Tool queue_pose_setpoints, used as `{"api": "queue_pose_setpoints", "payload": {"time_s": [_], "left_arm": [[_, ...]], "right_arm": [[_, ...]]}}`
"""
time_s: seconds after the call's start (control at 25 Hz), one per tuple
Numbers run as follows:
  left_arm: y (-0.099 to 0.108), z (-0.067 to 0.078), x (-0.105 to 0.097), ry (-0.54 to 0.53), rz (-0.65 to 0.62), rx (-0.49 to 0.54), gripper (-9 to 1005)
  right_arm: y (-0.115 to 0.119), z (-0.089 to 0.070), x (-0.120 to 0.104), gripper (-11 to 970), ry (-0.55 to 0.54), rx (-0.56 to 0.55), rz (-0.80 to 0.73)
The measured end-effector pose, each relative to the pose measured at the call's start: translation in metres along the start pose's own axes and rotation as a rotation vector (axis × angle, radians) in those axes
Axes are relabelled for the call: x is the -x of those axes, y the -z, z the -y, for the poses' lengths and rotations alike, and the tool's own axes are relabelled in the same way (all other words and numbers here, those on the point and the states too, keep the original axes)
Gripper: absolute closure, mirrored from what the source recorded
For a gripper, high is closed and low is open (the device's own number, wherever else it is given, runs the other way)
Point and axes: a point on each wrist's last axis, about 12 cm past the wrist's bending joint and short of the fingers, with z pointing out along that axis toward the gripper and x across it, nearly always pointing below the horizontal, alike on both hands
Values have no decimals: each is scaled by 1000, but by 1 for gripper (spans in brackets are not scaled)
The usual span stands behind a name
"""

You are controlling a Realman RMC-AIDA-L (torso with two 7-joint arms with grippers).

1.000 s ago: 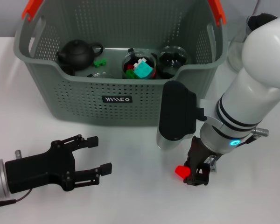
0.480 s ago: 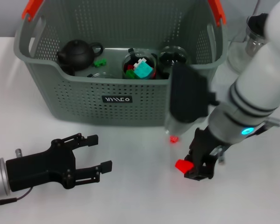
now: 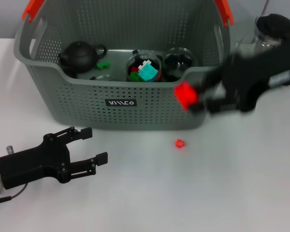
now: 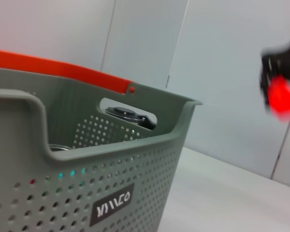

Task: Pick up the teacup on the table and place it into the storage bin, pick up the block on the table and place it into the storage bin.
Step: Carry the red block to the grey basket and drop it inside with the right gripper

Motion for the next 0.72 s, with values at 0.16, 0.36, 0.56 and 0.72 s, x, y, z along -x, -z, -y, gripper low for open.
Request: {"api": "queue_pose_setpoints", "payload": {"time_s": [0.16,0.36,0.56,0.72], "left_arm": [[1,-1,0,1,5,8,163],[-2,0,1,1,10,4,164],[-5,0,2,1,16,-3,165],[-6,1,2,3,18,-7,165]], "right_arm": [[29,20,8,620,-22,-170,235],[15,50,32,619,-77,-362,318],[-41,81,62,618,-193,-479,128],[-87,92,73,618,-192,-477,-30]]}}
